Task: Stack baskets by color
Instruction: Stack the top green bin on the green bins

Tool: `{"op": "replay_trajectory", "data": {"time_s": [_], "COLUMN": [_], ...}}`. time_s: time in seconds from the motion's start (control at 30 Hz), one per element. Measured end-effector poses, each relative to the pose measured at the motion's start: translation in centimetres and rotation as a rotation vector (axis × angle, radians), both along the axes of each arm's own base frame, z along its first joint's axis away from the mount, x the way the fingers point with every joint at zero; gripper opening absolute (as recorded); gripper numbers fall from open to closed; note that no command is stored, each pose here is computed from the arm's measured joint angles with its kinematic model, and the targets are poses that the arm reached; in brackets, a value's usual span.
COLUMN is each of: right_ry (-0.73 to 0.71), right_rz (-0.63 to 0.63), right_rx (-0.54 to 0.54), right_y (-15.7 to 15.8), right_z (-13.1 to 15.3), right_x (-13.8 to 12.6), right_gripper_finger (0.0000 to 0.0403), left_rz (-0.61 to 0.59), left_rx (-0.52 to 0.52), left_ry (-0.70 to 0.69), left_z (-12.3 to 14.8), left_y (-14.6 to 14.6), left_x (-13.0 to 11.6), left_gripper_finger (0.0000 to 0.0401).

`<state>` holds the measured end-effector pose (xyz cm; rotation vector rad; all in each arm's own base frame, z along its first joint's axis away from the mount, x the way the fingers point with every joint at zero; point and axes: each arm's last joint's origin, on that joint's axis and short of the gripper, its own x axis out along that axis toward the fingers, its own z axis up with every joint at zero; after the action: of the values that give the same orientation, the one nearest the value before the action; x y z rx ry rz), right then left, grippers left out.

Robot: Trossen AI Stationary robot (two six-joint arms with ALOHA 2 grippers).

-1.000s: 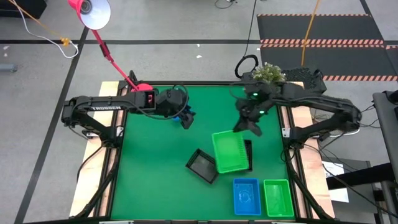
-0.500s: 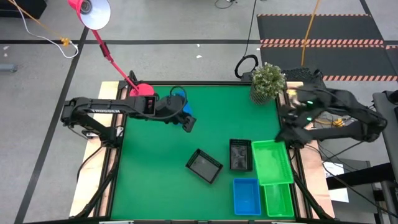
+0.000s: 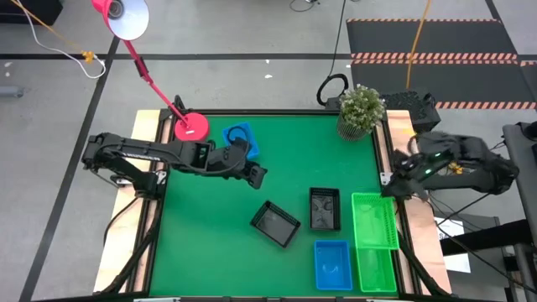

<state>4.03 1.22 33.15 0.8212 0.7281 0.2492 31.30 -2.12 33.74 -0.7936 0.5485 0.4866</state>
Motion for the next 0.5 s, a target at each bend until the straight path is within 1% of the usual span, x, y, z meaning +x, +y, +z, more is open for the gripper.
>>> {"op": "replay_trajectory", "data": {"time_s": [0.13,0.23,0.33,0.4,0.5], "right_ry": [0.038,0.059,0.043,0.036,0.051], "right_rz": [0.069,0.095,0.101,0.114,0.142], "right_rx": [0.039,0.065,0.074,0.088,0.108], "right_y": [0.1,0.2,0.2,0.4,0.6], "right_z": [-2.1,-3.1,-3.1,-2.9,-2.9], "right_x": [1.0,1.5,1.8,1.6,1.3], "right_gripper_finger": [0.0001,0.0002,0.0002,0.0003,0.0003], "left_rz": [-0.005,0.009,0.025,0.012,0.004], "left_rx": [-0.013,-0.014,-0.018,0.003,0.008], "left_ry": [-0.042,-0.074,-0.144,-0.207,-0.294], "left_z": [0.3,0.5,1.1,1.6,2.3], "left_y": [-0.5,-0.6,-0.6,-0.9,-1.4], "left_x": [0.2,0.3,0.7,1.0,1.5], "left_gripper_finger": [0.0186,0.0186,0.0186,0.0186,0.0186]}}
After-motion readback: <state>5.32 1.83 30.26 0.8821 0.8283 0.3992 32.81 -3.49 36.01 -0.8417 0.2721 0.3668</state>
